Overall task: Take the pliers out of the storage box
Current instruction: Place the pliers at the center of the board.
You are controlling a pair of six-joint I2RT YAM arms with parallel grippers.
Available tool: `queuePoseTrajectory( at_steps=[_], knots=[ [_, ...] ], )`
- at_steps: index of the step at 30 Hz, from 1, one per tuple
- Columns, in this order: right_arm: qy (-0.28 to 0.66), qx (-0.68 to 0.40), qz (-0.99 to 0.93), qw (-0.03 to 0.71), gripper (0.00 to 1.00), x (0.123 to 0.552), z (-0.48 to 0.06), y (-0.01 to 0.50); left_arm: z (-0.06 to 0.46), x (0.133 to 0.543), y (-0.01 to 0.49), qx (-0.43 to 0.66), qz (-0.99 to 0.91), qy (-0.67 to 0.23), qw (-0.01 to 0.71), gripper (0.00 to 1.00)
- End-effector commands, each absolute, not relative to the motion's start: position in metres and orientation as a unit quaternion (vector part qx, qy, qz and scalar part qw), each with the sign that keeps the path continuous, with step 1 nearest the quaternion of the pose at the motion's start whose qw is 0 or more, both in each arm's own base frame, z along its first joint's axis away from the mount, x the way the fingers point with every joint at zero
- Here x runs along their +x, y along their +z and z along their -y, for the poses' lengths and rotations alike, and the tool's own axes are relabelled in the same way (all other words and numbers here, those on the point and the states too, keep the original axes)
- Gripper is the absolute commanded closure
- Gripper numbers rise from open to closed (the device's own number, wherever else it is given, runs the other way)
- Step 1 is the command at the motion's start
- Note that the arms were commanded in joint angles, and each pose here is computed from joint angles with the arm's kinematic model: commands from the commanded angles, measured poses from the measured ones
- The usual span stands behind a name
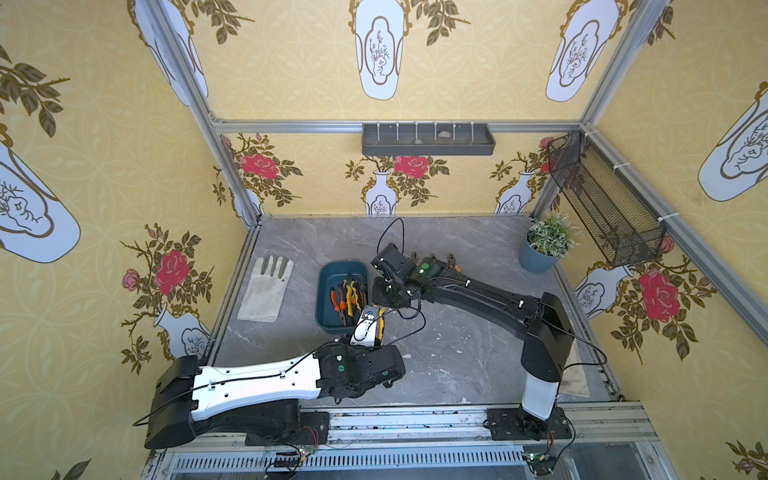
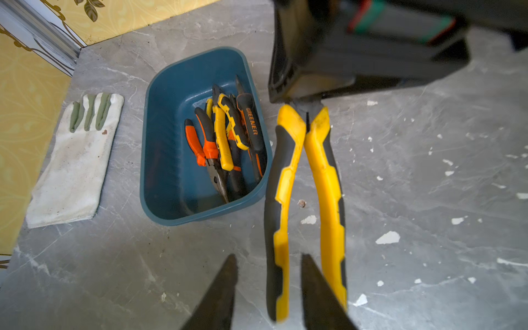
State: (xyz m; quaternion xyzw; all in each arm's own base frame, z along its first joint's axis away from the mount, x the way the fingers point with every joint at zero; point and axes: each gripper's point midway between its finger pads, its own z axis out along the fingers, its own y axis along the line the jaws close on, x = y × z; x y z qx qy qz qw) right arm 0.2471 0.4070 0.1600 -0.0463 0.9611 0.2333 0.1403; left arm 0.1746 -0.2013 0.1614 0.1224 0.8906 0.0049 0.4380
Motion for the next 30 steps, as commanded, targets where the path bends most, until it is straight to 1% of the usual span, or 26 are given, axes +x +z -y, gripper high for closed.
queuePoseTrajectory(
  at_steps=[1,2,3,5,6,12,17,22,30],
  knots=[
    [0.222,-0.077,-0.957,0.173,1.0,0.262,-0.402,0.168,0.207,0.175,0.168,0.122,-0.885,-0.02,0.448,0.24],
    [0.218,-0.079,-0.956,0.181,1.0,0.268,-0.399,0.17,0.207,0.175,0.172,0.12,-0.885,-0.029,0.45,0.18],
    [0.212,-0.08,-0.956,0.185,1.0,0.273,-0.395,0.17,0.208,0.174,0.175,0.119,-0.884,-0.038,0.451,0.14],
    [0.202,-0.081,-0.957,0.192,1.0,0.286,-0.384,0.169,0.209,0.173,0.181,0.121,-0.882,-0.055,0.452,0.08],
    [0.198,-0.08,-0.957,0.195,1.0,0.292,-0.379,0.168,0.209,0.172,0.183,0.12,-0.881,-0.062,0.453,0.07],
    [0.182,-0.084,-0.957,0.208,1.0,0.333,-0.347,0.166,0.191,0.173,0.19,0.093,-0.878,-0.082,0.463,0.04],
    [0.168,-0.099,-0.96,0.201,1.0,0.366,-0.336,0.156,0.167,0.179,0.178,0.057,-0.881,-0.09,0.461,0.04],
    [0.14,-0.113,-0.966,0.188,0.99,0.389,-0.344,0.135,0.158,0.182,0.169,0.038,-0.881,-0.106,0.459,0.04],
    [0.132,-0.113,-0.967,0.186,0.97,0.429,-0.369,0.108,0.171,0.186,0.154,0.058,-0.893,-0.098,0.436,0.04]
  ],
)
